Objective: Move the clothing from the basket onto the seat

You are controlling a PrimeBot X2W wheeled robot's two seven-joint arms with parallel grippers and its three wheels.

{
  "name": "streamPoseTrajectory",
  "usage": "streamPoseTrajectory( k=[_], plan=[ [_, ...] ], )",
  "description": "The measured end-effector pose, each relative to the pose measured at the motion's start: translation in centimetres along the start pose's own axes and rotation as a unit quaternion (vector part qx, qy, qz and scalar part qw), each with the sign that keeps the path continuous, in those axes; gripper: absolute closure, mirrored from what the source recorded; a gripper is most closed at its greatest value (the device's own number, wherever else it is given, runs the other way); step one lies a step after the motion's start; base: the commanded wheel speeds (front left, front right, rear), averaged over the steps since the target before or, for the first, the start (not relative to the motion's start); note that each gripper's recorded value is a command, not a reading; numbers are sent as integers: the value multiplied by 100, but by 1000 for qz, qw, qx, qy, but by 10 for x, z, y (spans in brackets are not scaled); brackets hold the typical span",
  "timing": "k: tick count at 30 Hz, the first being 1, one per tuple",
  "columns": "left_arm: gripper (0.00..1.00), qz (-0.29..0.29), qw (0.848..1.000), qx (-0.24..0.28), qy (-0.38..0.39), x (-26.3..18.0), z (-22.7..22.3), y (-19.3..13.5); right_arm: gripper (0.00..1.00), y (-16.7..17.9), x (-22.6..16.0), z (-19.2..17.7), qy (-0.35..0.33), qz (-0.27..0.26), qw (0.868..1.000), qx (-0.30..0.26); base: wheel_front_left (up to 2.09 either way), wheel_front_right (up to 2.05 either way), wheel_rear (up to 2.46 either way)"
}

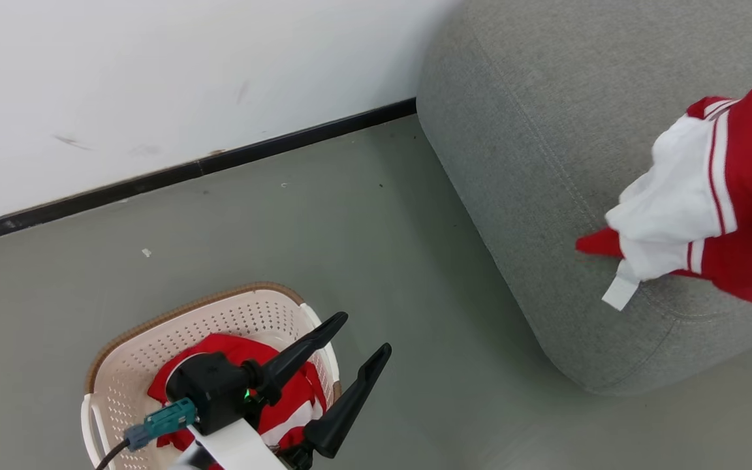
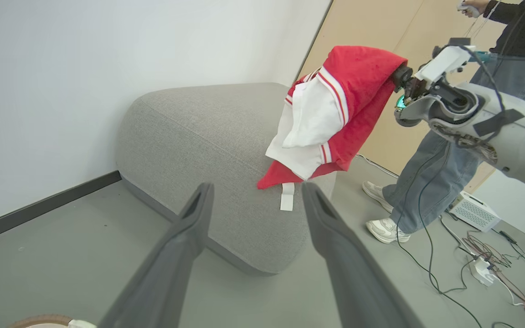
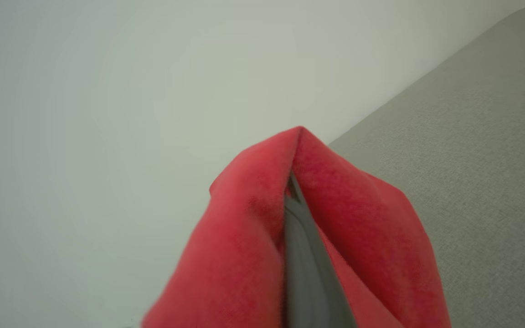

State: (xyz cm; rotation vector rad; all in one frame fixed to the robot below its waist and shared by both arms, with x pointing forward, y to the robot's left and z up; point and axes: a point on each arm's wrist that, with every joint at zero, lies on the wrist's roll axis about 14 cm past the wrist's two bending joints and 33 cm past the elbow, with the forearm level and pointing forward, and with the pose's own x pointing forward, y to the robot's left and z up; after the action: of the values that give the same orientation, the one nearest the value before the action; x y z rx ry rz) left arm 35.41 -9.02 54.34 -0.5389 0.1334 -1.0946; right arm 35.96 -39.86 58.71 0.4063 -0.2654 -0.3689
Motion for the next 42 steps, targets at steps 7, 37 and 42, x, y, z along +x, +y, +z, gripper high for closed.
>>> streamPoseTrajectory(
  k=[7,37,42],
  plan=[
    [0,27,1000,-2,-7,-9,2,17,100,-16,33,2,-6,-37,999,35,0,0,0],
    [0,81,996,4,-24,-33,11,41,100,-19,129,63,-45,-66,994,69,0,0,0],
    [0,87,996,1,-24,-35,11,46,100,-26,139,61,-44,-86,992,81,0,0,0]
  ],
)
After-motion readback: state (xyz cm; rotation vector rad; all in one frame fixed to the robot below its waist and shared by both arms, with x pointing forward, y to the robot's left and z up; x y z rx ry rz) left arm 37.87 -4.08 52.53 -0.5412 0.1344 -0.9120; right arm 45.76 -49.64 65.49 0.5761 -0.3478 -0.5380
